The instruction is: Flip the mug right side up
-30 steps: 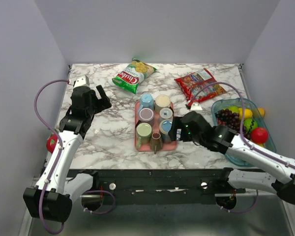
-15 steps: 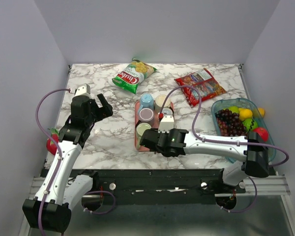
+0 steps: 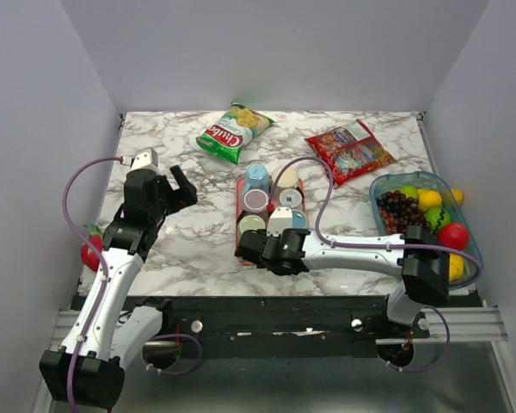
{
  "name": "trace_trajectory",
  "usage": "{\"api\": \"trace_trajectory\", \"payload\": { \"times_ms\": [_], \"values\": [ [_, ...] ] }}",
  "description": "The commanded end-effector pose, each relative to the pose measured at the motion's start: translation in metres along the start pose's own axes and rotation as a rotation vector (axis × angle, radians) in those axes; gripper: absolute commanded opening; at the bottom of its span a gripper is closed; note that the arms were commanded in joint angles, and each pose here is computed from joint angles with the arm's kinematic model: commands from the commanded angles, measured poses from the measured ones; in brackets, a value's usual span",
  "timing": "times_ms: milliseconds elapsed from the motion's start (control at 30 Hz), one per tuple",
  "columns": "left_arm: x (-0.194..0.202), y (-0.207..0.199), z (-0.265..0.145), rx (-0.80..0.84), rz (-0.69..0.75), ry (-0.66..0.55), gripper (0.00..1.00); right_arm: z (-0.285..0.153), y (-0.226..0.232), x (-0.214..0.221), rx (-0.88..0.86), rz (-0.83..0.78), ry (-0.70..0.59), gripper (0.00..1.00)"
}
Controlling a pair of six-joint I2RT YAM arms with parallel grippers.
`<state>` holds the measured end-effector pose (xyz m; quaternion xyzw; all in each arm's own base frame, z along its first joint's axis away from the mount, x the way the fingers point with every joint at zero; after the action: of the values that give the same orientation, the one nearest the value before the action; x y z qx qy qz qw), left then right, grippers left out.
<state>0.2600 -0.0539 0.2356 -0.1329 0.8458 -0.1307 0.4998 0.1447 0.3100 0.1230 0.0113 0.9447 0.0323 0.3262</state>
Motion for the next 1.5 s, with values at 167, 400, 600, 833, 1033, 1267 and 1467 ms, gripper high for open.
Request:
{"api": "trace_trajectory", "payload": {
  "times_ms": [167,400,600,833,1033,1267,1467],
  "values": [
    [-0.004,0.003,-0.005,-0.002,0.015,-0.042,0.99,0.016,0.012,0.01,-0.021,-0.016,-0.002,0.5],
    [-0.002,0.004,-0.004,-0.013,0.018,-0.032,0.99,0.024,0.009,0.014,0.015,-0.023,-0.005,0.48],
    [-0.001,0.005,-0.003,-0.017,0.021,-0.031,0.99,0.029,0.002,0.015,0.065,-0.008,-0.027,0.44],
    [0.0,0.006,-0.001,-0.024,0.023,-0.02,0.99,0.031,0.0,0.009,0.086,0.003,-0.061,0.36],
    [0.0,0.006,0.001,-0.024,0.027,-0.015,0.99,0.032,-0.003,0.009,0.099,0.0,-0.06,0.15],
    [0.001,0.005,0.002,-0.02,0.027,-0.01,0.99,0.029,-0.01,0.01,0.124,0.009,-0.057,0.01],
    [0.001,0.004,0.002,-0.011,0.025,-0.008,0.99,0.008,-0.017,-0.003,0.09,0.024,-0.068,0.01]
  ]
}}
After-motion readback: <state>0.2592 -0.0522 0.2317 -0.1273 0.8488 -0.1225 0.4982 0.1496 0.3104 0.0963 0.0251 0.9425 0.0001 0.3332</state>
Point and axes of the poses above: each gripper's point midway between its finger pads, its own z axis out along the fingers, its own y axis along the line the jaws close on, x = y × z, the point moved 4 cm from there along -z, back along the fingers, and after that the axes turned 2 degrees about z, right-handed, at the moved point
